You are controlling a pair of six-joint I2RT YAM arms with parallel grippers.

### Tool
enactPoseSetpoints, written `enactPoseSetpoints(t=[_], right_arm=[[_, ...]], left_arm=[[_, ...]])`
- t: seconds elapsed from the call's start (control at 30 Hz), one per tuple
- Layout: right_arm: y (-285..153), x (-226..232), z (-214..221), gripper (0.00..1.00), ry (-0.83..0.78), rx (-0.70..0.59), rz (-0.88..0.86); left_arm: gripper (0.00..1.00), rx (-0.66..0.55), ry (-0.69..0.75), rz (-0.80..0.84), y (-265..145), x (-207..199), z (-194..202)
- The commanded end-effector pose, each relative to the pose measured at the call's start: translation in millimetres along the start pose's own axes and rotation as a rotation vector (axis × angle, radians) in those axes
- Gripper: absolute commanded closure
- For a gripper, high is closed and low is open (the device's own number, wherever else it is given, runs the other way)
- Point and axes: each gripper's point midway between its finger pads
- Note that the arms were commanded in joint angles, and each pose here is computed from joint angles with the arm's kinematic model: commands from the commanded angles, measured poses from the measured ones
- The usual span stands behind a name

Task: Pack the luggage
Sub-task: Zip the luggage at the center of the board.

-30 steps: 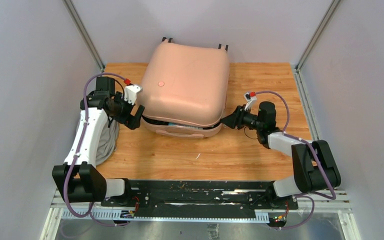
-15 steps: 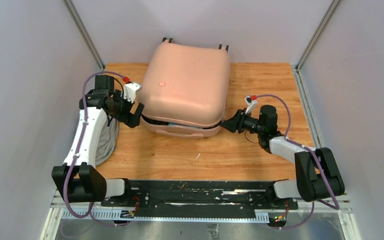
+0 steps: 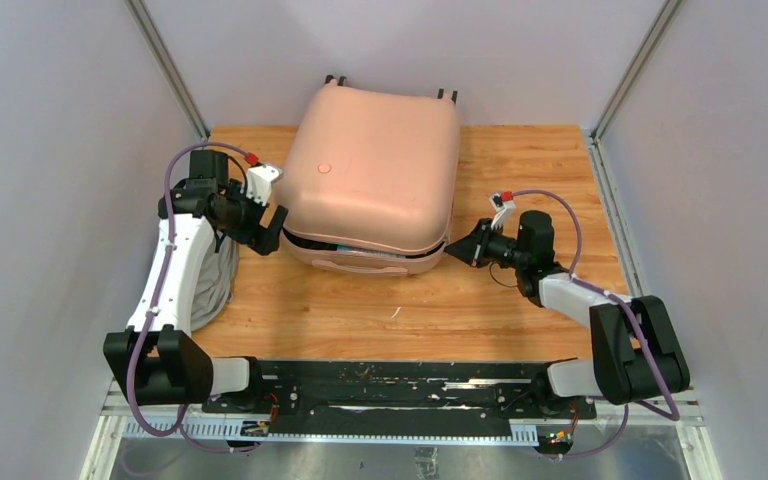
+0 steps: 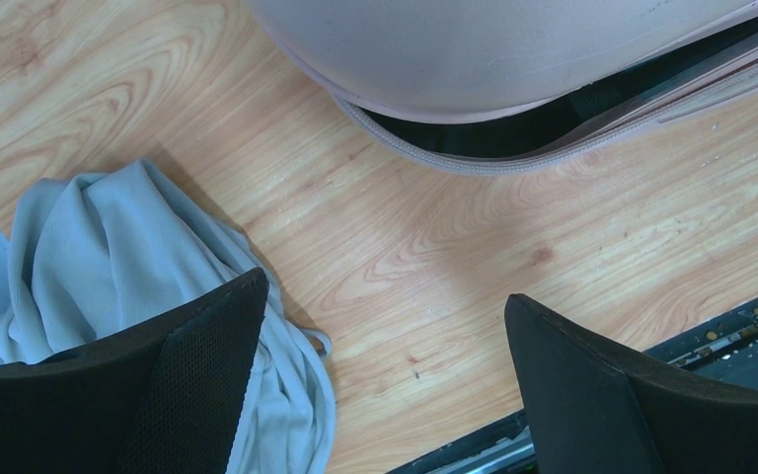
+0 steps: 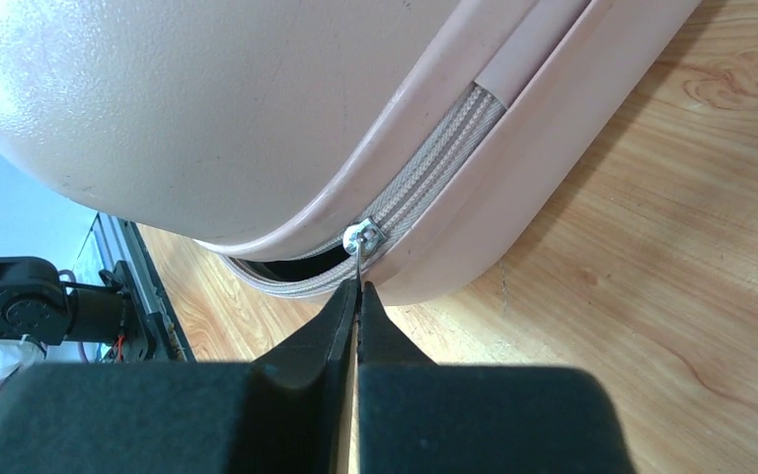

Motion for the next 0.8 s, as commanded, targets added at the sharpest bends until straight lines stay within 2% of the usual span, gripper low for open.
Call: enactPoseSetpoints(t=[0.0,0.13,0.43,0.63,0.77], right_arm=[[-2,-2,5,1.00,0.018,0.010,0.032],[-5,4,9,1.00,0.021,0.012,0.029],[-6,21,30,1.00,0.035,0.056,0.042],[-8,34,39,1.00,0.023,0.068,0.060],[-7,33,38,1.00,0.032,0.082,0.078]], left_arm=[[0.04,-0.029,0.001,-0.002,-6,-1,-10],[0.08,-0.046,-0.014,0.042,-3,-10,-10],[0.30,-0.041,0.041,0.123,10,-34,1],[0.37,-0.016,0.297,0.129,21,-67,10],[0.36,0.044,0.626,0.077,22,-85,22]])
Point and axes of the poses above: each gripper's point midway between its finger pads, its own y axis out along the fingers, its own x axis along the line the jaws close on, z = x × y, and after that the axes turned 5 degrees about y, right-handed
